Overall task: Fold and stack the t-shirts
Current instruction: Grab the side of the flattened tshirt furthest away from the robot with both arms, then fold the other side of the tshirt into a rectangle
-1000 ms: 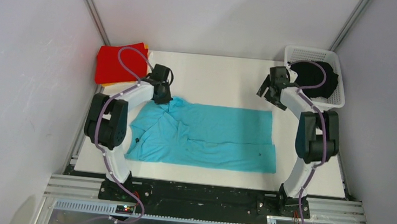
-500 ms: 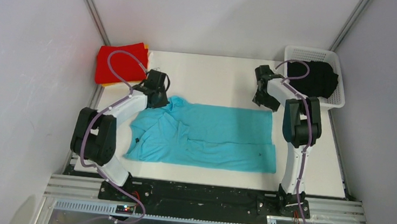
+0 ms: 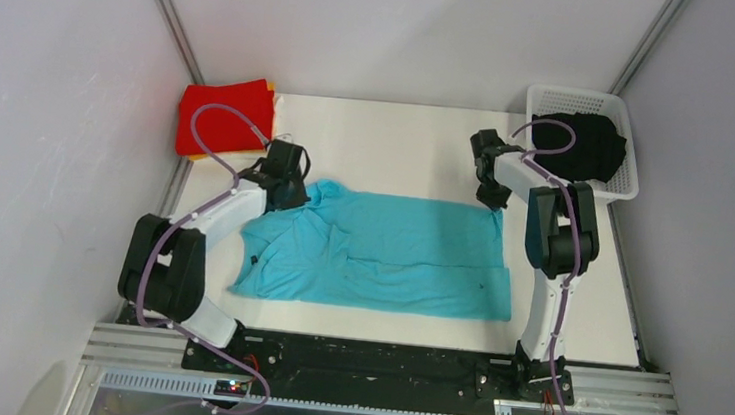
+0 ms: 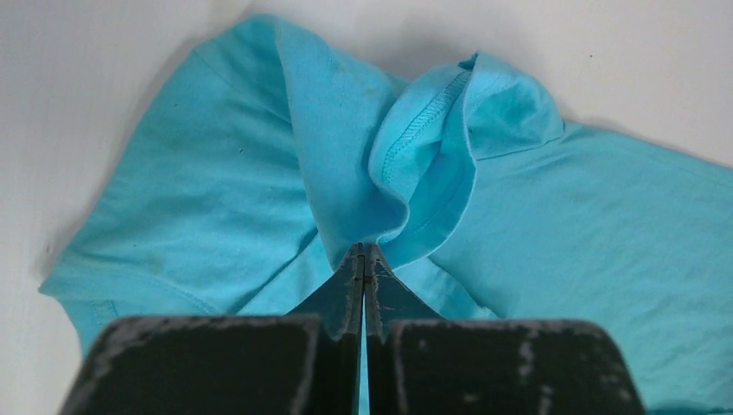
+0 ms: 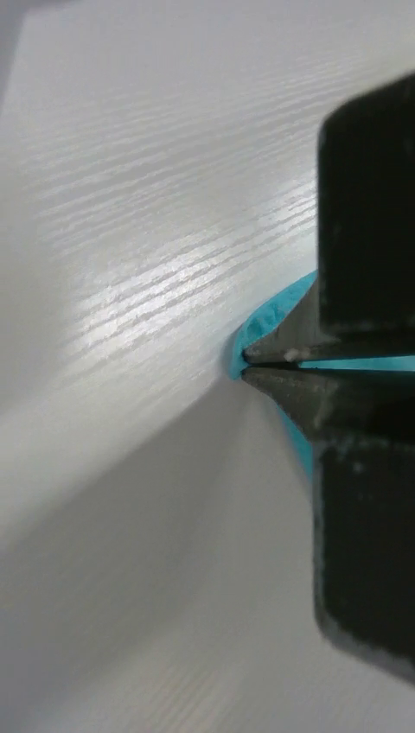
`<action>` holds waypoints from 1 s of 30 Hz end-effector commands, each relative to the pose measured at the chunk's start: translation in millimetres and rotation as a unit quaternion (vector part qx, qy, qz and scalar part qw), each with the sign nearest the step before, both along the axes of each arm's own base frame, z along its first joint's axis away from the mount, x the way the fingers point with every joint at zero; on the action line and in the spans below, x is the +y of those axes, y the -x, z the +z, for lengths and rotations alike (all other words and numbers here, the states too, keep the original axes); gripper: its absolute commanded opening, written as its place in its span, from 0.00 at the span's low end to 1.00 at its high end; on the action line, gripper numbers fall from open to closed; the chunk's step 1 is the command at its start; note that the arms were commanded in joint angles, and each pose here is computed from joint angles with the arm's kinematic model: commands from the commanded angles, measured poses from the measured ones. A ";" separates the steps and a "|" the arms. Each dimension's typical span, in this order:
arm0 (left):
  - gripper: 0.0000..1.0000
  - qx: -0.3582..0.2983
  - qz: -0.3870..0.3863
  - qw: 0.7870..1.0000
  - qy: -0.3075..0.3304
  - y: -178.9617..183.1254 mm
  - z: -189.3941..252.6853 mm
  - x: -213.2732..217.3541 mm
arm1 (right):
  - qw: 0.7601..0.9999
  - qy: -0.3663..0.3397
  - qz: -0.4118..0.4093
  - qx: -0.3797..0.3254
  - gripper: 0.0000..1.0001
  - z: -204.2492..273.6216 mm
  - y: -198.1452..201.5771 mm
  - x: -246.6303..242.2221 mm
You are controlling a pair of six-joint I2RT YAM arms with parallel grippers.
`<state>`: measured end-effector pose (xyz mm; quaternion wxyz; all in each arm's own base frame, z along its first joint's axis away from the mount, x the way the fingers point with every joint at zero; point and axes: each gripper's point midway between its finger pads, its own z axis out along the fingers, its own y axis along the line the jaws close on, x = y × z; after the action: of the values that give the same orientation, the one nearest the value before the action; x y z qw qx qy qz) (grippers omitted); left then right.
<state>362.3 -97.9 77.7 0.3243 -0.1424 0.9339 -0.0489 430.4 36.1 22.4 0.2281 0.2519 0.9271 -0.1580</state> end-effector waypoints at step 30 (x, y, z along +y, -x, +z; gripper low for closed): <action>0.00 -0.097 0.061 0.991 0.075 145.0 48.8 30.3 | 0.992 0.020 0.035 -0.120 0.00 101.6 115.6 5.4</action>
<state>236.4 -81.7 126.1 0.4117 -0.1842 0.8820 -0.1366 323.1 46.0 107.8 0.3222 0.2222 0.9092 -0.1424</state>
